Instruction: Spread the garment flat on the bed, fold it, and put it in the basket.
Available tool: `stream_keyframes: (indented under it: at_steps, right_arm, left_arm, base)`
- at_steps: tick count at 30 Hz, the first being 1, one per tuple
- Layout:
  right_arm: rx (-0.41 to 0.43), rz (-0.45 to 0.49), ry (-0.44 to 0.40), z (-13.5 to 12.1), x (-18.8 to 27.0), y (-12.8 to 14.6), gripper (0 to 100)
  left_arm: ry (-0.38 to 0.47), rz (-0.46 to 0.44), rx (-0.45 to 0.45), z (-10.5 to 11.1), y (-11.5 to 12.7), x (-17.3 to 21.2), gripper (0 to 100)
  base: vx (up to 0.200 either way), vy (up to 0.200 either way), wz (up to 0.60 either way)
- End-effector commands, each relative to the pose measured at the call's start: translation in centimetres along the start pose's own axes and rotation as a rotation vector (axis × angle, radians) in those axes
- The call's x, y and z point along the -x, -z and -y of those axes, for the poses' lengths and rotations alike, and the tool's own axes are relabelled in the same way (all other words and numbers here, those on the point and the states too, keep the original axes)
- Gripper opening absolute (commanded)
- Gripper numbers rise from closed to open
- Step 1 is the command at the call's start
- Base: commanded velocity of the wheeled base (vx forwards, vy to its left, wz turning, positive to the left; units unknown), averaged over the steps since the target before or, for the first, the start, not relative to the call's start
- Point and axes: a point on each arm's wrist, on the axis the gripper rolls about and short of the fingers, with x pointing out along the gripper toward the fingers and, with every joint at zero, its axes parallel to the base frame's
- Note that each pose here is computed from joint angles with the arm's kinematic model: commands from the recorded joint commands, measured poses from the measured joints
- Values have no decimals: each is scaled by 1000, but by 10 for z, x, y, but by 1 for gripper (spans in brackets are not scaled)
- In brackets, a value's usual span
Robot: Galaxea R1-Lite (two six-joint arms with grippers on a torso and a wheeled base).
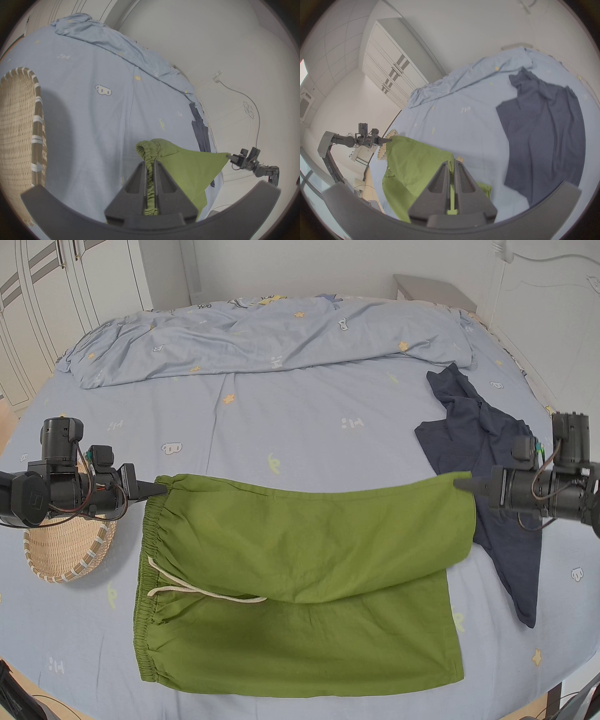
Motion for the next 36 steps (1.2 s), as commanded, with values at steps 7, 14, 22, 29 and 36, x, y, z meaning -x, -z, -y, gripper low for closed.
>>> stream_keyframes:
  at_steps: [7,14,22,29,36]
  right_arm:
    - [170,49,148,-25,-52,-64,0]
    - [195,56,167,-32,-93,-62,0]
    - [215,163,207,-27,-119,-65,0]
    - [213,229,258,-20,-126,-79,0]
    - [243,251,291,-16,-131,-79,0]
  left_arm:
    - [-40,80,-18,-11,-11,13,0]
    - [-53,115,-30,-16,-15,16,0]
    - [-62,128,-28,-23,-17,15,0]
    - [-65,117,-23,-27,-16,11,0]
    - [-81,135,-34,-35,-15,2,0]
  base:
    - [0,0,0]
    - [0,0,0]
    - [0,0,0]
    - [0,0,0]
    - [0,0,0]
